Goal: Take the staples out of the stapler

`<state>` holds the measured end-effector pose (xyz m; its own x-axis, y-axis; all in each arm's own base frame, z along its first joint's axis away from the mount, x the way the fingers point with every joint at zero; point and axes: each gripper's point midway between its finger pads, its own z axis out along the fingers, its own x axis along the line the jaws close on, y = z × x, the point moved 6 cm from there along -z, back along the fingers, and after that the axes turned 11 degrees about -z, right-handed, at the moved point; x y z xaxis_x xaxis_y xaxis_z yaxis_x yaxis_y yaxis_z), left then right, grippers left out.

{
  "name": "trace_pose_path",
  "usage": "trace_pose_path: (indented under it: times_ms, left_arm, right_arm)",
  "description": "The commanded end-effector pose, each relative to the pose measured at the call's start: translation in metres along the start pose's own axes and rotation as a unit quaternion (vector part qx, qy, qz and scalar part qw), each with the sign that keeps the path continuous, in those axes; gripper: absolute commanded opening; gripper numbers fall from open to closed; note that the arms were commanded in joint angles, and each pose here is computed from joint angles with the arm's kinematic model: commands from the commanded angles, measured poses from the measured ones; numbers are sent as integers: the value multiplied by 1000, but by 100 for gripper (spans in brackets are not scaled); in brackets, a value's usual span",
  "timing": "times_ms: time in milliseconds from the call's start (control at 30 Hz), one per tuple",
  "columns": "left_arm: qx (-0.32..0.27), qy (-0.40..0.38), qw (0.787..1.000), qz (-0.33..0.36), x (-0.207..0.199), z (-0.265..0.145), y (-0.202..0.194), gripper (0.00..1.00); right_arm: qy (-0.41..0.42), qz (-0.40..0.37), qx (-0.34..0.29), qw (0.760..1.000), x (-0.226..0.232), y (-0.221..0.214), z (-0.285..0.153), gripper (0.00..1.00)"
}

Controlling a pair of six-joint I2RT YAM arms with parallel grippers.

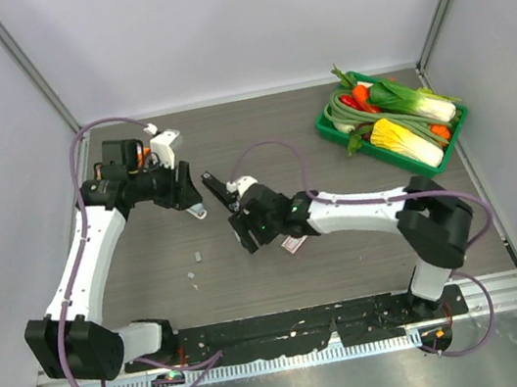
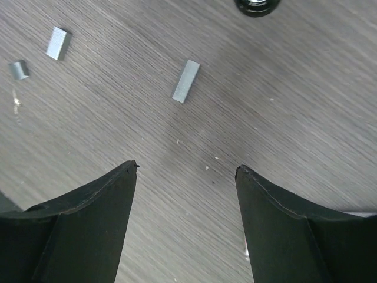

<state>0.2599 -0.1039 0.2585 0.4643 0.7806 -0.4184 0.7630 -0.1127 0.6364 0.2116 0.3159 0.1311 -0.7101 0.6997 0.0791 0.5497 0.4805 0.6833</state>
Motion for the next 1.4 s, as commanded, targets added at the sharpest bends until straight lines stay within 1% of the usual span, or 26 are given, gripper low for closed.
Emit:
trace_pose_path:
  times_ms: [0, 67, 100, 233, 333, 367, 400, 467, 500, 533, 567, 600, 633, 700, 733, 800, 833, 900, 1033, 1100, 1167, 1200, 1233, 1300, 1333, 1367]
  left_arm:
    - [-12, 26, 1000, 3, 8, -17, -3, 57]
    - [-20, 35, 999, 0, 12, -23, -4, 62]
    - [-20, 35, 999, -1, 13, -24, -4, 62]
    - [-15, 13, 1000, 10, 9, -28, -9, 64]
    - [-12, -15, 997, 71, 8, -26, -16, 63]
    - [-12, -22, 992, 121, 10, -25, -16, 62]
    - [-7, -29, 989, 146, 13, -22, -17, 62]
    - [13, -25, 981, 189, 18, -13, -18, 60]
    - [26, -22, 972, 232, 22, -9, -16, 60]
    - [54, -31, 966, 251, 19, 6, -15, 60]
    - [87, -1, 961, 264, 25, 11, -17, 60]
    - [110, 5, 957, 270, 24, 20, -19, 59]
    - [137, -4, 953, 270, 16, 35, -19, 58]
    - [143, -4, 962, 233, 11, 50, -17, 56]
    - [143, -5, 974, 178, 4, 58, -19, 55]
    - [122, -15, 983, 134, -1, 74, -18, 60]
    - [129, -14, 988, 88, -5, 82, -29, 61]
    - [112, -5, 992, 60, -7, 92, -31, 62]
    - [138, 9, 990, -34, -9, 111, -43, 63]
    - [159, -10, 987, -35, -14, 119, -48, 67]
    - [170, -20, 985, 13, -23, 121, -53, 68]
    - [166, -31, 984, 59, -24, 118, -51, 68]
    - [162, -25, 984, 70, -24, 118, -50, 70]
    - [157, 8, 986, 51, -21, 117, -42, 72]
    - [189, 37, 981, 29, -15, 118, -50, 69]
    - [197, 53, 979, 10, -13, 120, -50, 67]
  right_arm:
    - [-69, 13, -49, 996, 10, 31, 16, 74]
    - [-83, 4, -37, 996, 14, 28, 30, 73]
    - [-88, 5, -43, 995, 17, 36, 32, 74]
    - [-104, 1, -40, 994, 21, 39, 38, 73]
    - [-125, 11, -70, 990, 12, 47, 16, 72]
    - [-131, 19, -76, 988, 8, 48, 9, 72]
    - [-138, 34, -95, 985, -1, 52, -11, 72]
    - [-147, 55, -116, 981, -13, 53, -32, 71]
    - [-160, 69, -114, 978, -29, 46, -39, 71]
    - [-155, 85, -138, 974, -35, 52, -60, 71]
    - [-159, 96, -139, 973, -42, 49, -67, 70]
    - [-167, 108, -137, 970, -51, 43, -72, 71]
    - [-171, 125, -158, 964, -64, 48, -90, 70]
    - [-180, 137, -160, 961, -76, 40, -100, 70]
    - [-186, 146, -168, 957, -84, 40, -107, 70]
    - [-184, 154, -181, 954, -87, 38, -120, 70]
    - [-186, 156, -183, 953, -90, 38, -123, 70]
    - [-184, 155, -184, 953, -90, 38, -128, 70]
    - [-182, 147, -174, 957, -89, 34, -126, 70]
    - [-183, 146, -168, 957, -90, 32, -123, 70]
    - [-181, 144, -167, 958, -89, 31, -122, 70]
    - [-180, 144, -166, 959, -89, 30, -122, 70]
    - [-179, 143, -166, 959, -89, 29, -121, 71]
    - [-177, 144, -166, 959, -89, 28, -121, 70]
    - [-175, 144, -167, 960, -88, 28, -121, 70]
    - [-174, 145, -167, 960, -88, 29, -121, 70]
